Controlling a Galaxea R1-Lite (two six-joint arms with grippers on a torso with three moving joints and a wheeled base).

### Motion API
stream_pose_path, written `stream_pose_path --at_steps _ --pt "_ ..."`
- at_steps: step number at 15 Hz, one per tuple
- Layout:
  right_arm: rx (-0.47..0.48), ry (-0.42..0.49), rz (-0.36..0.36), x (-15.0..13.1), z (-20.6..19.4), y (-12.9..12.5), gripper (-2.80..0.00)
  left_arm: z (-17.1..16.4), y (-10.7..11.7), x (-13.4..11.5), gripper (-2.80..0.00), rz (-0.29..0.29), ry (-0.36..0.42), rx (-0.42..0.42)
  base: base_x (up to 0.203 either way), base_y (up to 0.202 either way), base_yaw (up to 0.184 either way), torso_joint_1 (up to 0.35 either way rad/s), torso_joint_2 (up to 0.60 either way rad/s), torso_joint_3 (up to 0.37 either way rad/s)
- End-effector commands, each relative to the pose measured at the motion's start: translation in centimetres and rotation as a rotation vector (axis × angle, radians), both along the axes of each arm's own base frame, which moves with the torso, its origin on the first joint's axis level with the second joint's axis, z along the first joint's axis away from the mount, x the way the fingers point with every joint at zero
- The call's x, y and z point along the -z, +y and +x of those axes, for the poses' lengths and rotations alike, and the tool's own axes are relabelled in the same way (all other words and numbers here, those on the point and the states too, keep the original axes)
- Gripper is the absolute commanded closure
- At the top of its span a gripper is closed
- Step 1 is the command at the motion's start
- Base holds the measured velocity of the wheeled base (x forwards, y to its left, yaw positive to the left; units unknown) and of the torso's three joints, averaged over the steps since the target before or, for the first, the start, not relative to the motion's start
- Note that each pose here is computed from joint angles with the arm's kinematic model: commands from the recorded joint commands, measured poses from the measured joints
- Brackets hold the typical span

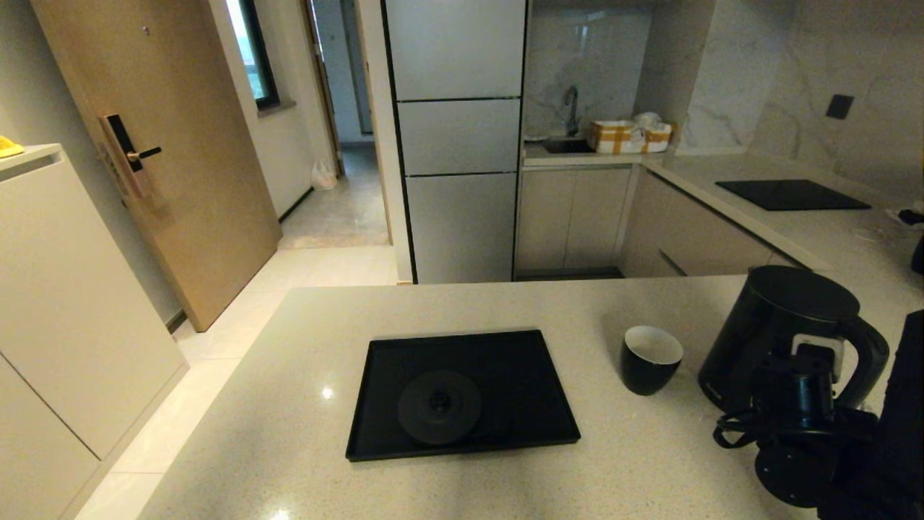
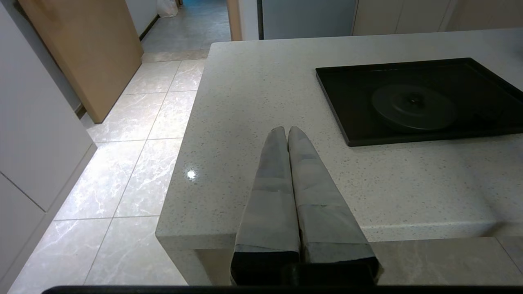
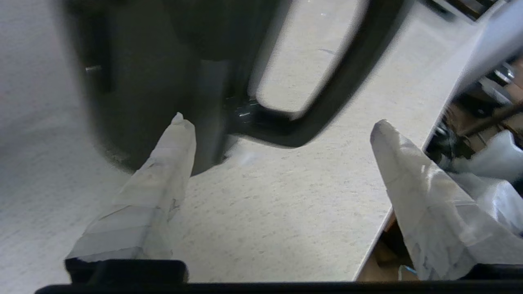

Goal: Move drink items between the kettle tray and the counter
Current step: Return the kettle to its original position

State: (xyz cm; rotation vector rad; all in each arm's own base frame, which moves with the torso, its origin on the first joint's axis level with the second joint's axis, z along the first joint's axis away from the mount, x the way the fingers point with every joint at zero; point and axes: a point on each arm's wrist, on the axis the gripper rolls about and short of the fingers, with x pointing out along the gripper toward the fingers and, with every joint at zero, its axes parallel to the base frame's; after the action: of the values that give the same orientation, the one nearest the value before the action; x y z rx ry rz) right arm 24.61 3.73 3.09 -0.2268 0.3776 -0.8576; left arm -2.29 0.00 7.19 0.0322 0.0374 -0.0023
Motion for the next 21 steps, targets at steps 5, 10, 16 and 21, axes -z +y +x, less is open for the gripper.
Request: stream_pose_path --at_steps 5,10,16,21 --pt "0.113 -0.020 0.005 -0.6 -0.4 -2.8 -2.80 0.0 0.0 0.0 0.00 0.000 -0.001 0.000 0.000 0.000 0.000 0.000 0.00 0.000" --pt "0.150 -0.037 0.009 -0.6 0.3 -3.7 -2.80 0.0 0.0 0.0 0.00 0.000 -0.001 0.000 0.000 0.000 0.000 0.000 0.00 0.000" --pt "0.204 -0.016 0.005 0.1 0.9 -5.1 -2.80 0.0 0.0 0.0 0.00 0.000 -0.001 0.000 0.000 0.000 0.000 0.000 0.00 0.000" --pt "0.280 -0.005 0.006 0.9 1.5 -7.3 -2.80 0.0 0.0 0.0 0.00 0.000 -0.001 0.000 0.000 0.000 0.000 0.000 0.00 0.000"
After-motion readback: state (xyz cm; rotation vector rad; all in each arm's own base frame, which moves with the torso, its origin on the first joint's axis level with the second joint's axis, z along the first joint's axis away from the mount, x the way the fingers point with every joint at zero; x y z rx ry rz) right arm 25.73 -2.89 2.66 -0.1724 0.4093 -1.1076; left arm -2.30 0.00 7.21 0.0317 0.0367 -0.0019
